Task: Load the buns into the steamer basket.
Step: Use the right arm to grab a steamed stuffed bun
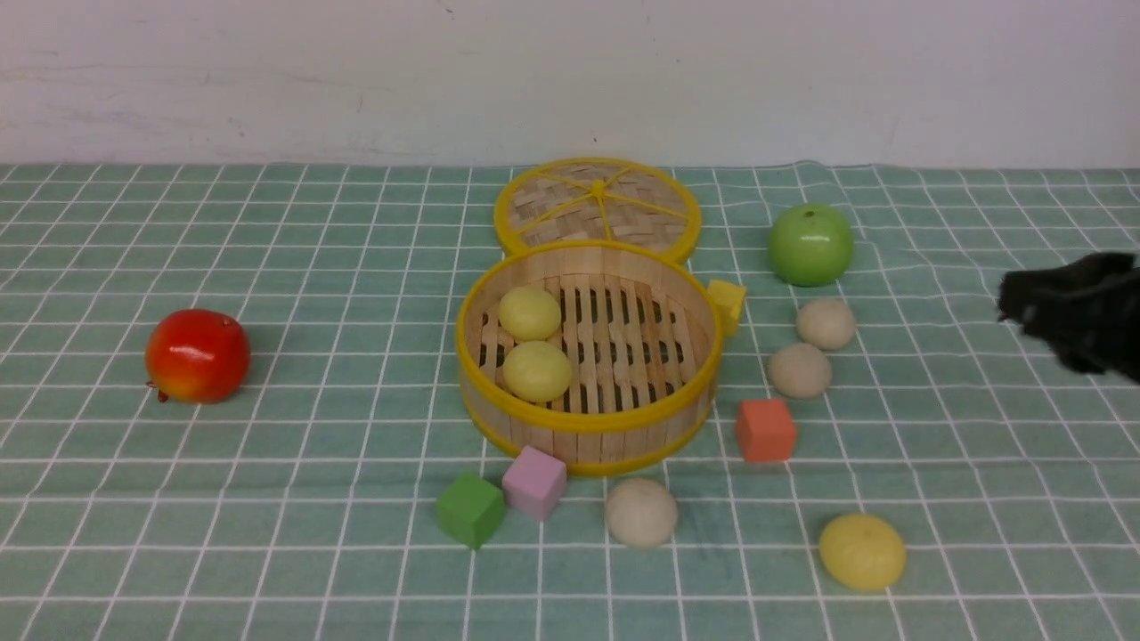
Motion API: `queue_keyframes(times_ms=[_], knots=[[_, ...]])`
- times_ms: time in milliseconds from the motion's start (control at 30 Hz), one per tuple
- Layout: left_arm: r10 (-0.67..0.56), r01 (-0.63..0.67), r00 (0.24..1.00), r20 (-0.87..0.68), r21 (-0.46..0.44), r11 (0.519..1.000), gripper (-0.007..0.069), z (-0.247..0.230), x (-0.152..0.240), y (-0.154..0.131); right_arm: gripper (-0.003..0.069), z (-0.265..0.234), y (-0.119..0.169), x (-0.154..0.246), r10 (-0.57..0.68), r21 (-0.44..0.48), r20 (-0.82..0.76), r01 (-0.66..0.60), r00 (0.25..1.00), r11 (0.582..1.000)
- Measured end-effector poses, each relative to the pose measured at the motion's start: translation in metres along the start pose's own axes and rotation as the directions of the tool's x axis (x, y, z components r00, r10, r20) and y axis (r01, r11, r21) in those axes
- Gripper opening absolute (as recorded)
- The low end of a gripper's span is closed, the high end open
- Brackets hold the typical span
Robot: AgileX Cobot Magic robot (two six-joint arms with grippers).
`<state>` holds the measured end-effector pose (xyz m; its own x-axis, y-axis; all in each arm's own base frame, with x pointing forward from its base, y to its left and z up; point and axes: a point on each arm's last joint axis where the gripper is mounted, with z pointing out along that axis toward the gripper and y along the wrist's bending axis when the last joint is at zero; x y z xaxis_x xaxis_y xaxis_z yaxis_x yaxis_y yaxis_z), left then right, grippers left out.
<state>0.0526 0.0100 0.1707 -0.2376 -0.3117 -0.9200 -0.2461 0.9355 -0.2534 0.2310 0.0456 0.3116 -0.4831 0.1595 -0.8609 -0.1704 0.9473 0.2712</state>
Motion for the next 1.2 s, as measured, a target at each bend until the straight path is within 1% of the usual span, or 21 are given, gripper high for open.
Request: queue_keyframes(times_ms=[33,67,167,333,367,433,500,567,633,733,867,900,933,967,1033,1067,1133,1200], knots=[[0.007,-0.007,1.0,-0.005,0.02,1.0,0.0019,0.0,0.0,-0.001,0.024,0.013,0.008,0.006,-0.041,-0.031,-0.049,0.04,0.998,0.999],[0.012,-0.012,1.0,-0.009,0.034,0.999,0.0019,0.0,0.001,-0.002,0.024,0.02,0.011,0.009,-0.055,-0.045,-0.074,0.052,0.996,0.998],[0.025,-0.024,0.999,-0.019,0.073,0.997,0.0019,0.0,0.001,-0.004,0.024,0.031,0.016,0.012,-0.065,-0.075,-0.133,0.055,0.989,0.996],[0.046,-0.041,0.998,-0.033,0.132,0.99,0.0023,0.0,0.002,-0.007,0.024,0.037,0.026,0.01,-0.085,-0.155,-0.247,0.047,0.965,0.987],[0.046,-0.041,0.998,-0.033,0.132,0.99,0.0024,0.0,0.002,-0.007,0.024,0.037,0.026,0.01,-0.086,-0.158,-0.25,0.047,0.964,0.986],[0.06,-0.052,0.997,-0.042,0.17,0.984,0.0025,-0.001,0.003,-0.009,0.024,0.037,0.03,0.009,-0.11,-0.189,-0.301,0.054,0.947,0.98],[0.065,-0.056,0.997,-0.045,0.186,0.981,0.0025,-0.001,0.003,-0.01,0.024,0.036,0.031,0.008,-0.127,-0.196,-0.328,0.064,0.936,0.979],[0.067,-0.057,0.997,-0.046,0.189,0.98,0.0026,-0.001,0.003,-0.01,0.024,0.037,0.031,0.01,-0.138,-0.197,-0.351,0.071,0.926,0.978],[0.068,-0.058,0.997,-0.047,0.193,0.98,0.0029,-0.001,0.003,-0.011,0.024,0.038,0.029,0.015,-0.162,-0.197,-0.412,0.086,0.897,0.977],[0.068,-0.058,0.997,-0.047,0.193,0.98,0.0031,-0.001,0.003,-0.011,0.024,0.042,0.027,0.022,-0.16,-0.185,-0.477,0.08,0.864,0.98],[0.068,-0.058,0.997,-0.047,0.193,0.98,0.0038,-0.001,0.003,-0.011,0.024,0.061,0.022,0.022,-0.173,-0.155,-0.602,0.098,0.779,0.983],[0.068,-0.058,0.997,-0.047,0.193,0.98,0.0039,-0.001,0.003,-0.011,0.024,0.063,0.022,0.021,-0.174,-0.153,-0.612,0.101,0.772,0.983],[0.068,-0.058,0.997,-0.047,0.193,0.98,0.0039,-0.001,0.003,-0.011,0.024,0.066,0.024,0.015,-0.187,-0.155,-0.623,0.114,0.759,0.981],[0.068,-0.058,0.997,-0.047,0.193,0.98,0.004,-0.001,0.003,-0.011,0.024,0.074,0.028,0.01,-0.213,-0.158,-0.664,0.143,0.717,0.977],[0.068,-0.058,0.997,-0.047,0.193,0.98,0.0043,-0.001,0.003,-0.011,0.024,0.084,0.035,0.01,-0.23,-0.144,-0.699,0.182,0.677,0.973],[0.068,-0.058,0.997,-0.047,0.193,0.98,0.0044,-0.001,0.003,-0.011,0.024,0.087,0.037,0.012,-0.234,-0.14,-0.709,0.193,0.665,0.971],[0.068,-0.058,0.997,-0.047,0.193,0.98,0.0047,-0.001,0.003,-0.011,0.024,0.097,0.043,0.023,-0.243,-0.118,-0.748,0.237,0.617,0.964],[0.068,-0.058,0.997,-0.047,0.193,0.98,0.005,-0.001,0.003,-0.011,0.024,0.107,0.044,0.034,-0.224,-0.083,-0.78,0.259,0.584,0.962]])
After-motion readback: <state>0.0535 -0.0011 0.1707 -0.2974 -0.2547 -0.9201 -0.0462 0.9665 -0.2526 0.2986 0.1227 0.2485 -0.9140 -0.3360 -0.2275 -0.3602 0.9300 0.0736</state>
